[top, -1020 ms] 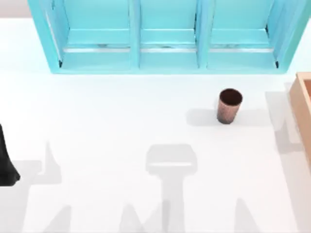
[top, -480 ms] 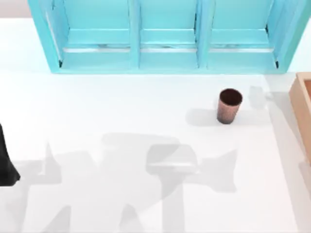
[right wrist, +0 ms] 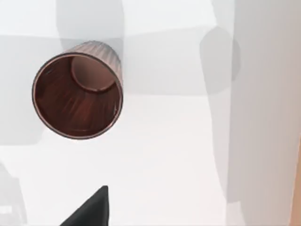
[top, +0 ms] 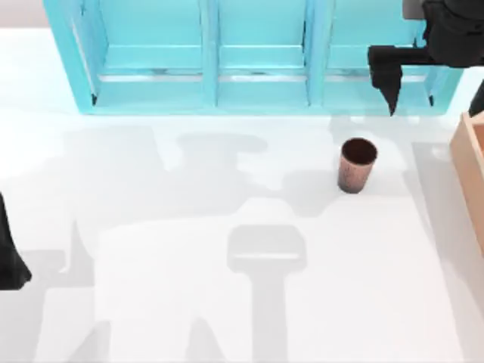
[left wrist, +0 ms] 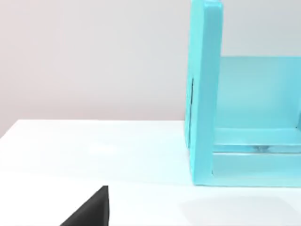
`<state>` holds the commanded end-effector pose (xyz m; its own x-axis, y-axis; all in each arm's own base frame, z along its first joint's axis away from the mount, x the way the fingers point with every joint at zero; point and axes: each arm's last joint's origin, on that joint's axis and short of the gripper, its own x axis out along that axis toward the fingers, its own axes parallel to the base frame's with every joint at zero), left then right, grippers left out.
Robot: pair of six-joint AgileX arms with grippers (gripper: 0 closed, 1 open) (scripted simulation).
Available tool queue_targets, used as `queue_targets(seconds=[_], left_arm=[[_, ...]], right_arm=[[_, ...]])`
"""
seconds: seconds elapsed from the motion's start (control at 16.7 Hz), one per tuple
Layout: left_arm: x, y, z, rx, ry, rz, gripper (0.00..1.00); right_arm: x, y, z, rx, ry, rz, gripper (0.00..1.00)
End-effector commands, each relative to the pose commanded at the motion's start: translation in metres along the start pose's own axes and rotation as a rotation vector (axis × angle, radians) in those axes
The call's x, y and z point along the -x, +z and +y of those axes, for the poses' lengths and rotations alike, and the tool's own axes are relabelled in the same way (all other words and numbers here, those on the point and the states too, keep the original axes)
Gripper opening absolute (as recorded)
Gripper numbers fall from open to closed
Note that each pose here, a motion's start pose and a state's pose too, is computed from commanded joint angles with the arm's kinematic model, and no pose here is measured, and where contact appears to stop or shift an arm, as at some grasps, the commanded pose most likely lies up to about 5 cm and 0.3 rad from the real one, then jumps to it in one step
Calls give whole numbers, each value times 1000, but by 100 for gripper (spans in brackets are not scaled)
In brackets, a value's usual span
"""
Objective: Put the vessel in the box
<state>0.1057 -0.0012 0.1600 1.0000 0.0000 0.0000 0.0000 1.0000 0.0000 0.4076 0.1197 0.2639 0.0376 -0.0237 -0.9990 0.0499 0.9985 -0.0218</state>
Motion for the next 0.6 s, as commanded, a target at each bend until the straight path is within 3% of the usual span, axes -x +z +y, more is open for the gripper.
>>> queue_targets(seconds=[0.3, 0.6], left_arm=[[0, 0, 0, 0, 0, 0, 100], [0, 0, 0, 0, 0, 0, 100]], right_arm=[[-14, 15, 37, 37, 20, 39, 100], [-15, 15, 39, 39, 23, 40, 100]])
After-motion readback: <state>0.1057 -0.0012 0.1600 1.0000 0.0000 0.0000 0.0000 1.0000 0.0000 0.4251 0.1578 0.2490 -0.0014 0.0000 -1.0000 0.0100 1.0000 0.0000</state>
